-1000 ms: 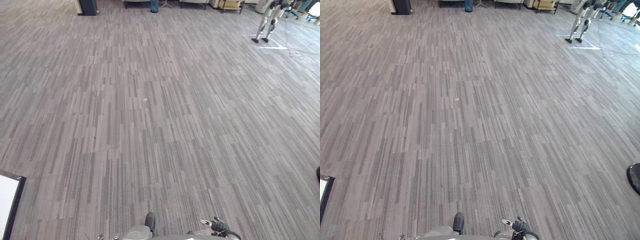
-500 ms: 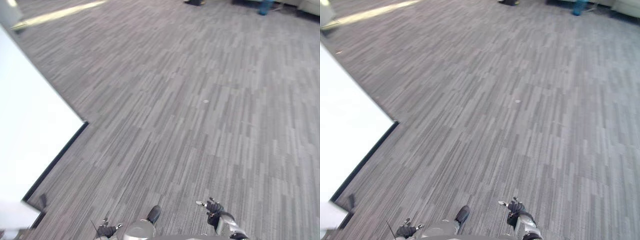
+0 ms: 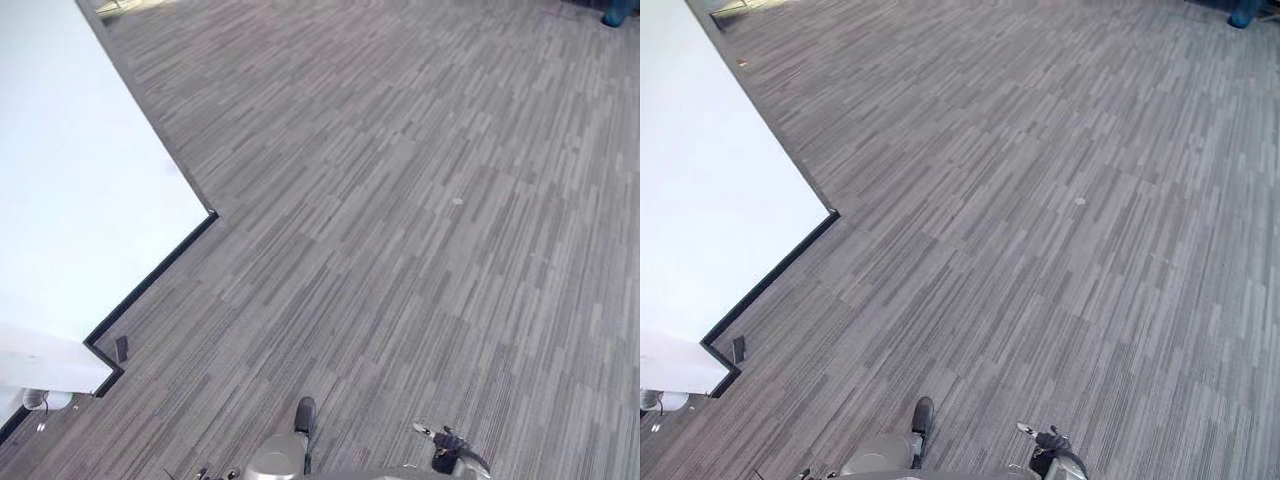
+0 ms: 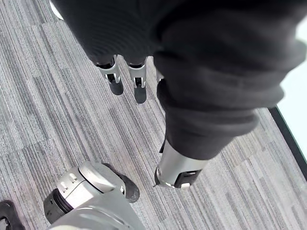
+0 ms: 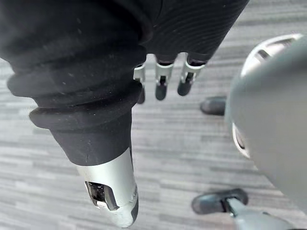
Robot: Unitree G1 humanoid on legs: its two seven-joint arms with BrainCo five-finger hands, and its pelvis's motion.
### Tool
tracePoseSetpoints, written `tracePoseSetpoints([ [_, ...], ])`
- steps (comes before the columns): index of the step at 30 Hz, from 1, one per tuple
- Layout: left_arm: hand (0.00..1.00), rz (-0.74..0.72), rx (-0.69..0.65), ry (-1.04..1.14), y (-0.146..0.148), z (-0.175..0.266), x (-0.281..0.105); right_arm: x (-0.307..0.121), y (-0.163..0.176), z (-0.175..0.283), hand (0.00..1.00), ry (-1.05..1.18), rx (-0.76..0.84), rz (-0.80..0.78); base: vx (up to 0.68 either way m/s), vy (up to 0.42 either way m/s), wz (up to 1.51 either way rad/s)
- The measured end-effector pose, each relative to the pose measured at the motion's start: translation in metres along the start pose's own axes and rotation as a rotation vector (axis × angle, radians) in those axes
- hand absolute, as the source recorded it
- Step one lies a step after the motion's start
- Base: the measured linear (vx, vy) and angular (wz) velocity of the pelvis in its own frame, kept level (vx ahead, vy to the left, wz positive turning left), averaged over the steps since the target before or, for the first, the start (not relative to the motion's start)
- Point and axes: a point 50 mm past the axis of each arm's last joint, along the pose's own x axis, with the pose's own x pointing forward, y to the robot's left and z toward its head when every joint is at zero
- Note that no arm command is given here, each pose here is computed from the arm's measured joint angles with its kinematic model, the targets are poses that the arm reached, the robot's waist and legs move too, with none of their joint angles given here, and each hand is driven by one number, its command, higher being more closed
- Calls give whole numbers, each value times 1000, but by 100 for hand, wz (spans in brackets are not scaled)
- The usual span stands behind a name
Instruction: Organize washtable
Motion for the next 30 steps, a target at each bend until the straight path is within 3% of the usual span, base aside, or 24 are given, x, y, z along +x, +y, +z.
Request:
tracePoseSetpoints([
  [10,0,-27,64,11,-4,-3,0,1,-1,5,0,-10,39,-3,-98,-65,-42],
  [24,0,-116,301,33,-10,7,5,0,-6,0,0,20,28,-1,33,-21,-52],
  [30,0,-128,324,42,-15,6,6,0,-12,1,0,16,21,-15,-82,-26,-12],
])
